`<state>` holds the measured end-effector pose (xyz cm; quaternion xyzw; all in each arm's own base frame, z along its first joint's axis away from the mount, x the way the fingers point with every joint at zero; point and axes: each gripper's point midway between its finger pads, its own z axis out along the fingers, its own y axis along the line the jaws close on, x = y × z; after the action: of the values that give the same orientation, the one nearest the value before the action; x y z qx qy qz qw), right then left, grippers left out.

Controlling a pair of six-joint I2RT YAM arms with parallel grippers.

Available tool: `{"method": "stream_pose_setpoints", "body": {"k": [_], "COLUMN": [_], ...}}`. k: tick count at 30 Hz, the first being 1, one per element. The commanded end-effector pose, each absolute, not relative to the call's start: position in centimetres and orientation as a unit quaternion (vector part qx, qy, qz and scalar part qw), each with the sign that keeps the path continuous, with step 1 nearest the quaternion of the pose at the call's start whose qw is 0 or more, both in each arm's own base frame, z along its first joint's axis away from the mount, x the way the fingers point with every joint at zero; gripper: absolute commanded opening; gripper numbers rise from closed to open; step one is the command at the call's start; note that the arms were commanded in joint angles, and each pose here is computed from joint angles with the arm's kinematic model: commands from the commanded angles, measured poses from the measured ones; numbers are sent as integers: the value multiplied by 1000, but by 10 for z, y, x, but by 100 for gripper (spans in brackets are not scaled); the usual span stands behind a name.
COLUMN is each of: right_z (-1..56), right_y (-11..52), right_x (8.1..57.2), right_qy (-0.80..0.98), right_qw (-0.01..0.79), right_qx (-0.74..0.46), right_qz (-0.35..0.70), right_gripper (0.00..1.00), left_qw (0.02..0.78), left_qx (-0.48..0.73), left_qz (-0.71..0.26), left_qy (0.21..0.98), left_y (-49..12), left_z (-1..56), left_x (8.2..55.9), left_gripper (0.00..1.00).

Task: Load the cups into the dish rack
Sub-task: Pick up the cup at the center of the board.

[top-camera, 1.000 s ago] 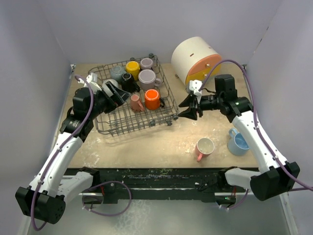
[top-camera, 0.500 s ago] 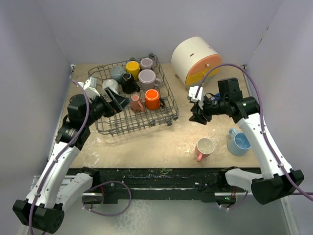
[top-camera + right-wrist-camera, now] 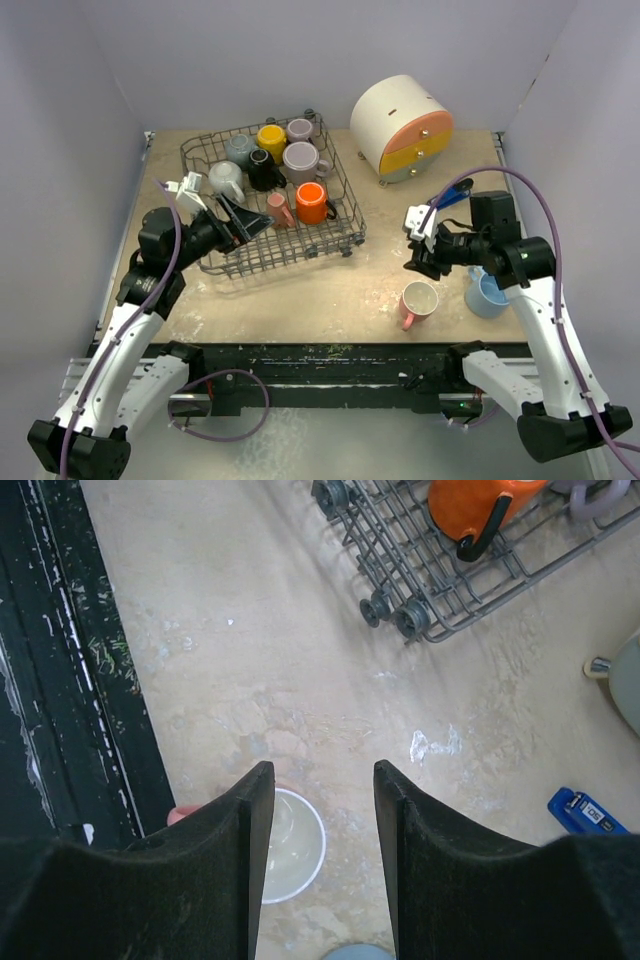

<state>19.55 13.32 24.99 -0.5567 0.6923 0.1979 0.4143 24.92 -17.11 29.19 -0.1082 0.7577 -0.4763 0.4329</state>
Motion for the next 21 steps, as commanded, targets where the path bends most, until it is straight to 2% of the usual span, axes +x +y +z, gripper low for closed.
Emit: {"method": "stream_pose_setpoints", "body": {"k": [1,14,21], "right_z": [245,207,200], "right_y": [133,99,101], "right_x": [191,207,206], "right_qy": [682,751,751], "right_qw": [419,362,338], "right_qx": [-565,-539,-550], "right_qz": [200,121,137], "right_gripper": [47,47,49], "left_qw": [432,451,451], "left_qx": [-92,-114,-112], "left_qz": [-503,-487,-487], "left_qy": [743,739,739], "left_y": [-177,-168,-170], "left_z": [314,307,306], "left_x": [241,245,253], "left_gripper": [100,100,100]}}
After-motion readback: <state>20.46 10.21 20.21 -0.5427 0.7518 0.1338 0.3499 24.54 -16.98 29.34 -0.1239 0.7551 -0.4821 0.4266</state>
